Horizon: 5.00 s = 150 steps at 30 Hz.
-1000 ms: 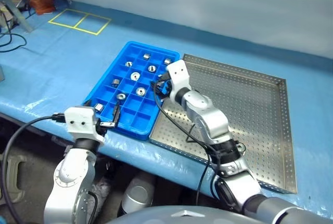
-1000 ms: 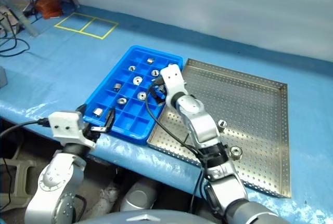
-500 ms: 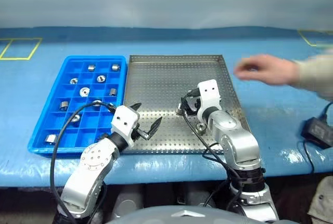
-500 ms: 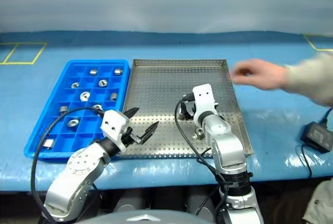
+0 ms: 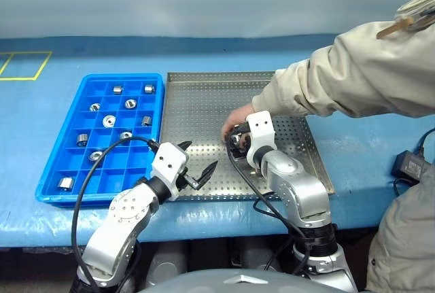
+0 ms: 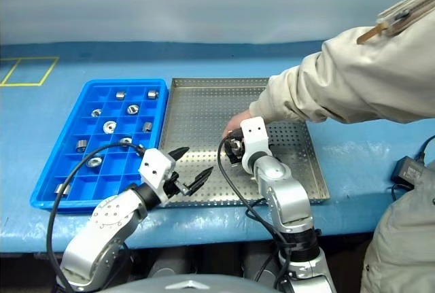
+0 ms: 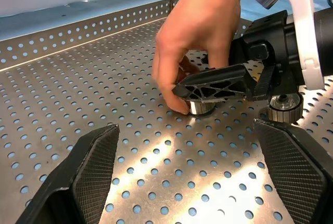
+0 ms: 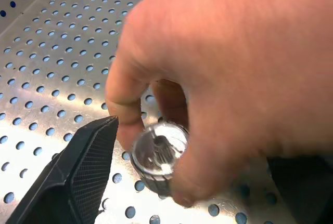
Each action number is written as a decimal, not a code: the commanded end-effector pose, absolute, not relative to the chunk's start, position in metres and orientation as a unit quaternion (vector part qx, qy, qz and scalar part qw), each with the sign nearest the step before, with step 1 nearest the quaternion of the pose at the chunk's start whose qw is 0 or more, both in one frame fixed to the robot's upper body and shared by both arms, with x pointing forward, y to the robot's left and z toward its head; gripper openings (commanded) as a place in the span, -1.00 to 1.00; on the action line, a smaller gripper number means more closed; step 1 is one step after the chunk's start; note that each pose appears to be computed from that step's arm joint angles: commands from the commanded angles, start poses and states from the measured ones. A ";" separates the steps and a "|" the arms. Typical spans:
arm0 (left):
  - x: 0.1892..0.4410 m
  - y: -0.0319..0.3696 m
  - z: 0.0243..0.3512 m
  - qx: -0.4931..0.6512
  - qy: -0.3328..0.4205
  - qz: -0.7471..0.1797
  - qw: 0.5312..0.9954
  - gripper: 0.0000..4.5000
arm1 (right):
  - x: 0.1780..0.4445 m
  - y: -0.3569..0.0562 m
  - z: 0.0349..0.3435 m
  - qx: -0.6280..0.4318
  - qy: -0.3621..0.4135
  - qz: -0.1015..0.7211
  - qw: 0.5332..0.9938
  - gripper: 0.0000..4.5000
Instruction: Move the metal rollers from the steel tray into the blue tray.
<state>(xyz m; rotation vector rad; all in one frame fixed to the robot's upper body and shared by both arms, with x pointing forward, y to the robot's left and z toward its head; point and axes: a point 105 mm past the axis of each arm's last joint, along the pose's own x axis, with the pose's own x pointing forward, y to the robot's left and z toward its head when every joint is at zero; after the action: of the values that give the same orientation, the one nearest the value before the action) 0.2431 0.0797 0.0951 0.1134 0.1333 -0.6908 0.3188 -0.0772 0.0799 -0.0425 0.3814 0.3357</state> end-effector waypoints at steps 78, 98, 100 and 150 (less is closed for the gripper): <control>0.208 0.177 0.116 0.014 0.017 0.022 1.000 1.00 | 0.292 0.088 0.126 -0.056 0.071 0.494 0.865 -0.24; 0.219 0.152 0.110 0.015 0.030 -0.079 0.996 1.00 | 0.310 0.035 0.122 -0.040 0.092 0.399 0.911 1.00; 0.222 0.149 0.110 0.018 0.032 -0.099 0.994 1.00 | 0.314 0.020 0.127 -0.034 0.087 0.372 0.923 1.00; 0.236 0.137 0.112 0.030 0.022 -0.133 0.990 1.00 | 0.286 -0.046 0.117 -0.033 0.162 0.298 0.940 -0.19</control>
<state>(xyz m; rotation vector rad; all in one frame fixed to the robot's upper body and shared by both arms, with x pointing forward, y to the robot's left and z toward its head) 0.2353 0.1261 0.0913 0.0370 0.1350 -0.3435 0.2853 -0.0575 0.1081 -0.0845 0.3838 0.5552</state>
